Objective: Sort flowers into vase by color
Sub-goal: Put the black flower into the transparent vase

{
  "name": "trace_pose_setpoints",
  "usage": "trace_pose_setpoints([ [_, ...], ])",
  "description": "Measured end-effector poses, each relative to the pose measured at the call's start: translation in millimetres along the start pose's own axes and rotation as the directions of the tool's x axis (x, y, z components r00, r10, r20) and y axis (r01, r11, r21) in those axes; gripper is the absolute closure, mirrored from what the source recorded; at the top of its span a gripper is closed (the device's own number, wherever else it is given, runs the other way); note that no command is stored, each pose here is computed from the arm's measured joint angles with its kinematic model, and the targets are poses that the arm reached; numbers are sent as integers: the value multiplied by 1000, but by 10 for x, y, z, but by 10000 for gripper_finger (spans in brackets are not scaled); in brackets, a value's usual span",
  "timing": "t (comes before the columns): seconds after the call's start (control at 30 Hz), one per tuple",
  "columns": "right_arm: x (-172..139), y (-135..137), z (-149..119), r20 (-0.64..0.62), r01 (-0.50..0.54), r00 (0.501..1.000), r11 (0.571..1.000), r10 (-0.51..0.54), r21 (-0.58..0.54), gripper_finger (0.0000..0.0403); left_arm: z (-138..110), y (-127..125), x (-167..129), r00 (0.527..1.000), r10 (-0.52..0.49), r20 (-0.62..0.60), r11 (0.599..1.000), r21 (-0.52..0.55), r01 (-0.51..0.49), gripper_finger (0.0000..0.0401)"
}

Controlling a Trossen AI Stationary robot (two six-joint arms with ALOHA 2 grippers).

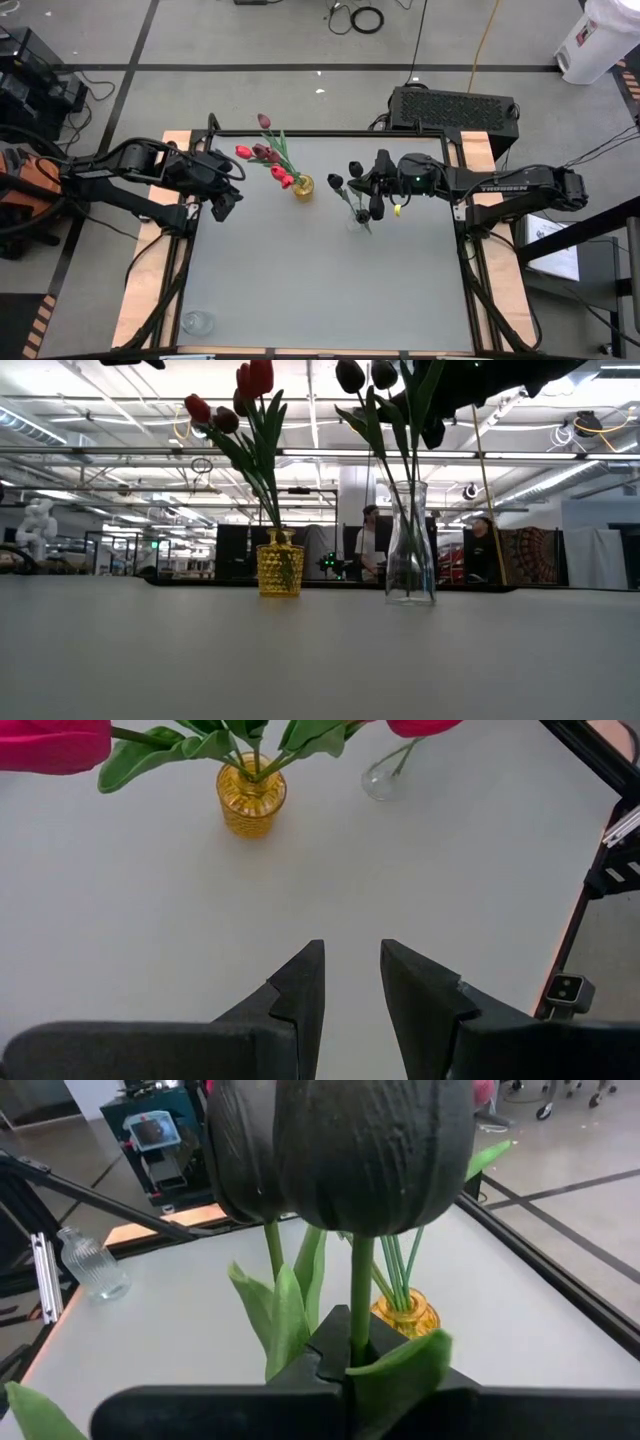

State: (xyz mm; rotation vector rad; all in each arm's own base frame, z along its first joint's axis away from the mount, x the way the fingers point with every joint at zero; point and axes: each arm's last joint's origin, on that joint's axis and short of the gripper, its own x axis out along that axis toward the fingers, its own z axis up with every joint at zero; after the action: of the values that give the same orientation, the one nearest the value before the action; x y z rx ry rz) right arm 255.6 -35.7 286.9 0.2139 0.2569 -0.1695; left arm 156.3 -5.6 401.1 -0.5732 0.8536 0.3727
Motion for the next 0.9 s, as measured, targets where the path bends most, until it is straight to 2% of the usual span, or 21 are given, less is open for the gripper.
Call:
trace_pose_setpoints([
  [0.33,0,2,-2,-2,-2,1000,999,2,33,393,18,-15,0,1000,-16,19,1000,-5,16,294],
  [0.9,0,2,-4,-4,-2,1000,999,2,37,254,16,-13,0,1000,-13,17,1000,0,13,294],
])
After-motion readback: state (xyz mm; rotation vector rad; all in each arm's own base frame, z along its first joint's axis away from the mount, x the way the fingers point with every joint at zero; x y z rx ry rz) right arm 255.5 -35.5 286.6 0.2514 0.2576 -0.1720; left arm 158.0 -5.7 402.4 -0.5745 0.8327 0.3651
